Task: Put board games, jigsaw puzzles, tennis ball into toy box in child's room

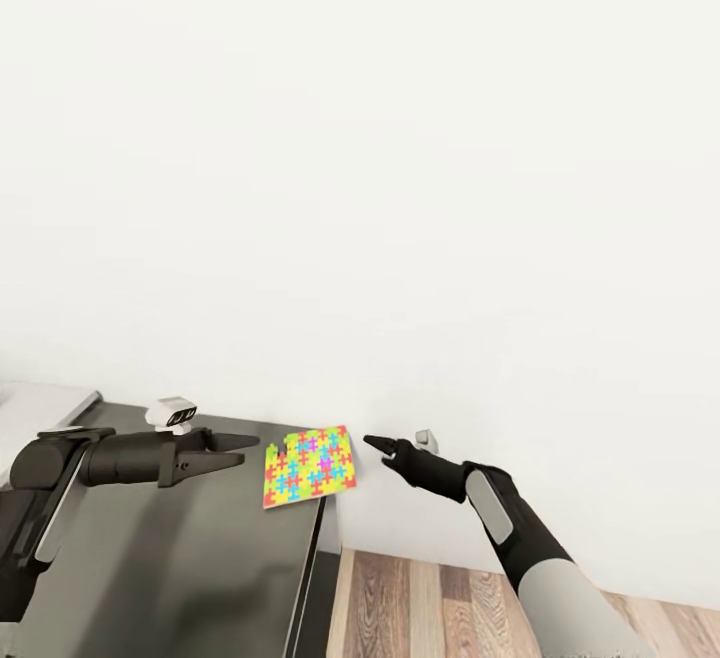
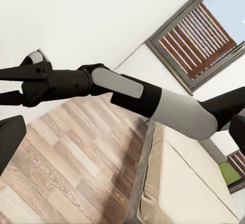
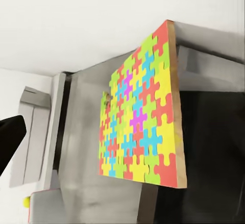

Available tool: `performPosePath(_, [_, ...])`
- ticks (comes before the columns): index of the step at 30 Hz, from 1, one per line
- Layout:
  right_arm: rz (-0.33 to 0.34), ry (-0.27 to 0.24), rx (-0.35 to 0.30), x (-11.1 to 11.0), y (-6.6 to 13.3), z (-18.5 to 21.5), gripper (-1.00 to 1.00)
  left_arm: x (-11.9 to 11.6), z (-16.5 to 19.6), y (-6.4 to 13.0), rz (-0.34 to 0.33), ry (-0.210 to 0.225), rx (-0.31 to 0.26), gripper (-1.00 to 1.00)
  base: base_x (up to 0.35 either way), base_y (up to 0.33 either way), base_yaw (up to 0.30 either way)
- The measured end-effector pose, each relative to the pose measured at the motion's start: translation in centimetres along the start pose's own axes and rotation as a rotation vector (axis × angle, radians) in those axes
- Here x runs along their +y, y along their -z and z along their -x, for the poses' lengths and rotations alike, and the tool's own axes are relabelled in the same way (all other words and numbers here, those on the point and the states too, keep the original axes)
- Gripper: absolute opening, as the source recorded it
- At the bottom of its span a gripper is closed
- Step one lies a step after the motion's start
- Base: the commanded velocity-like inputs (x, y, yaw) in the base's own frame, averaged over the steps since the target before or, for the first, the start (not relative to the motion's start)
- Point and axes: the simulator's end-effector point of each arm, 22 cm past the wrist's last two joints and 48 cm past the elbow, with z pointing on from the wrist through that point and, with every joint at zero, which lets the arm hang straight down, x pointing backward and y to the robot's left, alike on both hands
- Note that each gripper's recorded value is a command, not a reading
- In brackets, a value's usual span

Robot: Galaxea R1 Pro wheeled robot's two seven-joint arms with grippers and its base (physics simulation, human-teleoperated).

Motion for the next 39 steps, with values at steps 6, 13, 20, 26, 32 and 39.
performPosePath(6, [-0.003, -0.007, 0.004, -1.0, -0.6, -0.6, 1.00, 0.6, -0.6, -0.1, -0.001, -0.001, 0.000, 1.00, 0.000, 0.000, 0.000])
performPosePath(13, [0.001, -0.012, 0.001, -1.7, -1.0, -0.9, 1.00, 1.3, -1.3, -0.1, 0.000, -0.002, 0.000, 1.00, 0.000, 0.000, 0.000])
performPosePath(20, [0.005, -0.023, 0.011, -1.5, -1.1, -1.1, 1.00, 1.3, -1.2, -0.1, 0.001, -0.007, -0.002, 1.00, 0.000, 0.000, 0.000])
performPosePath(26, [0.006, -0.025, 0.013, -1.5, -1.1, -1.2, 1.00, 1.4, -1.2, 0.0, 0.002, -0.008, -0.004, 1.00, -0.025, -0.049, 0.000])
performPosePath(32, [0.006, -0.024, 0.015, -1.5, -1.1, -1.2, 1.00, 1.3, -1.2, -0.1, 0.000, -0.006, -0.004, 1.00, -0.056, -0.206, 0.000])
performPosePath(39, [0.006, -0.025, 0.017, -1.4, -1.2, -1.3, 1.00, 1.3, -1.2, -0.2, -0.001, -0.007, -0.003, 1.00, -0.006, -0.105, 0.000])
